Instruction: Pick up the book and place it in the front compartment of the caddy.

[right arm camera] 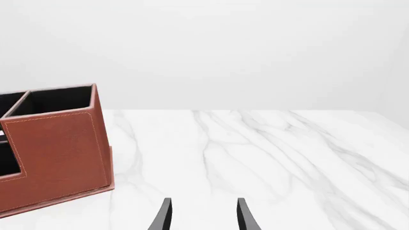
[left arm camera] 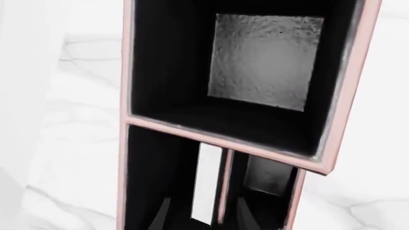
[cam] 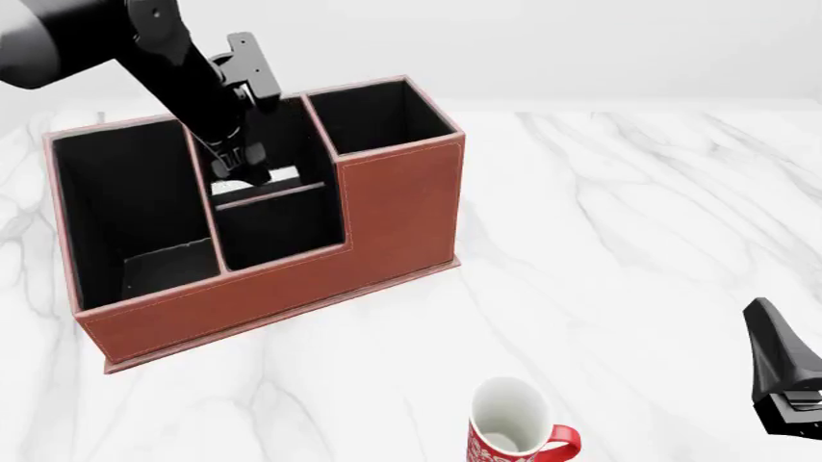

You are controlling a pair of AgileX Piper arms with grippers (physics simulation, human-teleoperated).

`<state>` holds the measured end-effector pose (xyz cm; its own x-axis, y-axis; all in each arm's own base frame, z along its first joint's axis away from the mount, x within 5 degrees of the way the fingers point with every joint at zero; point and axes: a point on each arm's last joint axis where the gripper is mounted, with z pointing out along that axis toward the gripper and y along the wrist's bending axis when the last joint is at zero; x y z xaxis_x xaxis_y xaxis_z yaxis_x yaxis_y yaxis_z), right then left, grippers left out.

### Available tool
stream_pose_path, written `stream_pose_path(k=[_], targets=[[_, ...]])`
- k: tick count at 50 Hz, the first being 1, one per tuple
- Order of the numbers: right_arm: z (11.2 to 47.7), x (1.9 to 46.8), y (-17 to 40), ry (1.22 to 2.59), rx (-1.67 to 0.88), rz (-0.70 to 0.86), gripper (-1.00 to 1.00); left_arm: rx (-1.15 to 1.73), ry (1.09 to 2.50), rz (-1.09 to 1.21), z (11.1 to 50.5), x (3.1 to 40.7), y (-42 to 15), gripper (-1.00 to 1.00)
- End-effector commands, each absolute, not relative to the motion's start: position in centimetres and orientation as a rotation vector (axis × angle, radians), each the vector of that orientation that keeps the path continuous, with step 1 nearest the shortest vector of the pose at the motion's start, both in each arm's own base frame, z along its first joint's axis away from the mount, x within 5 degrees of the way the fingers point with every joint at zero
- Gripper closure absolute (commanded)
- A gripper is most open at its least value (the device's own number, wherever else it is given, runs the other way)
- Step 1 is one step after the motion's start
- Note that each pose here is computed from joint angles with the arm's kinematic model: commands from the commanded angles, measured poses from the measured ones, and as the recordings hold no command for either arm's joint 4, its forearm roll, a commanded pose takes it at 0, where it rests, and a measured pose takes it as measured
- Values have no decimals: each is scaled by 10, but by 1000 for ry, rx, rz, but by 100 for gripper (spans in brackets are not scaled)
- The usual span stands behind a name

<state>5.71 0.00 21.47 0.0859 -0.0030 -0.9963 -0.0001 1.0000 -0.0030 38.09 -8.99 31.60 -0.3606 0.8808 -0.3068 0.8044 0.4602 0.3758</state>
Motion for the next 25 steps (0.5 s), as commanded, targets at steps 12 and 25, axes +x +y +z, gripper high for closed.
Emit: stream_pose_path(k=[12, 25], targets=[[214, 57, 0, 1485, -2, -2, -100, 1431, 2185, 218, 354, 341, -97, -100], [214, 57, 0, 1485, -2, -2, -100, 1454, 2114, 239, 365, 293, -88, -100]])
